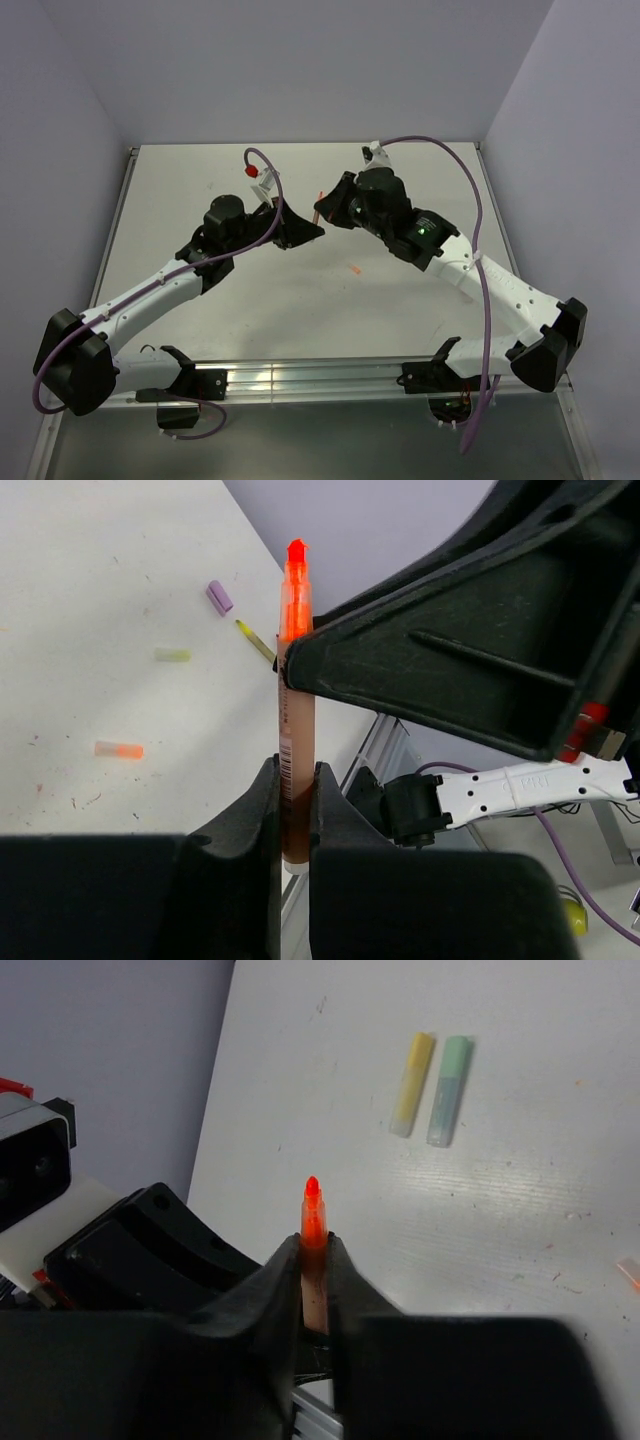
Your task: Insert the pens into the pen caps
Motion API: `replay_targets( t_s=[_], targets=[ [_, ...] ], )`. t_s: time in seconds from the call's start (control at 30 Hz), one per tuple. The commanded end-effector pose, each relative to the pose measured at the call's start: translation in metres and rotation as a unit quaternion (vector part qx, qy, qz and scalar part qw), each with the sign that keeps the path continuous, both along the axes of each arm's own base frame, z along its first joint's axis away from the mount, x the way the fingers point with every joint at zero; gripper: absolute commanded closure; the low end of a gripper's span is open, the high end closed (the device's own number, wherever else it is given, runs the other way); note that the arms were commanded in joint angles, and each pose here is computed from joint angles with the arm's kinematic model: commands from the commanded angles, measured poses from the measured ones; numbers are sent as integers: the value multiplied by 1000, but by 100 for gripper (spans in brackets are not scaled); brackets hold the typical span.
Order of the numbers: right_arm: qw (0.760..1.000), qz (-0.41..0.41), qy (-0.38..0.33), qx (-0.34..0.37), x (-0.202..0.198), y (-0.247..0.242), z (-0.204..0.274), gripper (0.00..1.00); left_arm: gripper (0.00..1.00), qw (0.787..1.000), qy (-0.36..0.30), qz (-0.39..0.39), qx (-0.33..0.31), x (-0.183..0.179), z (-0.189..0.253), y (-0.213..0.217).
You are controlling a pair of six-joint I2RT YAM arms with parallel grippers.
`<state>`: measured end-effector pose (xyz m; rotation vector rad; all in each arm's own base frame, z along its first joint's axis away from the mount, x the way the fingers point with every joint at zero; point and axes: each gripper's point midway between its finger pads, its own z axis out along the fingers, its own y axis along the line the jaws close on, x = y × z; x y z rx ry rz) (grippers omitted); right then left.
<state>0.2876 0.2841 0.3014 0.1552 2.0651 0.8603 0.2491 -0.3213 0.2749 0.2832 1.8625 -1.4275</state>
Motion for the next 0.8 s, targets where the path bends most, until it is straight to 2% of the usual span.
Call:
replay_targets(
  t_s=[0.0, 0.07, 0.2, 0.27, 0.4, 0.6, 0.77],
  targets=[
    [999, 3, -35, 2, 2, 4, 29, 68, 100, 999, -40, -13, -19, 0, 28, -5],
    [999, -5, -46, -18, 2, -6, 38, 52, 100, 999, -35, -6, -10, 0, 23, -2],
    [996, -29, -73, -42, 0, -38, 57, 41, 100, 1000, -20, 4, -13, -2, 15, 6],
    [995, -30, -83, -52, -5, -53, 60, 39, 100, 1000, 3, 3, -22, -3, 5, 11],
    [992, -8, -65, -104, -7, -75, 26, 39, 100, 999, 10, 32, -27, 3, 2, 27],
    [974, 13, 2, -228, 1, -110, -67, 40, 100, 998, 17, 62, -23, 1, 7, 45],
    [952, 76, 38, -295, 7, -104, -123, 43, 100, 998, 5, 66, -20, -5, 22, 55]
  ],
)
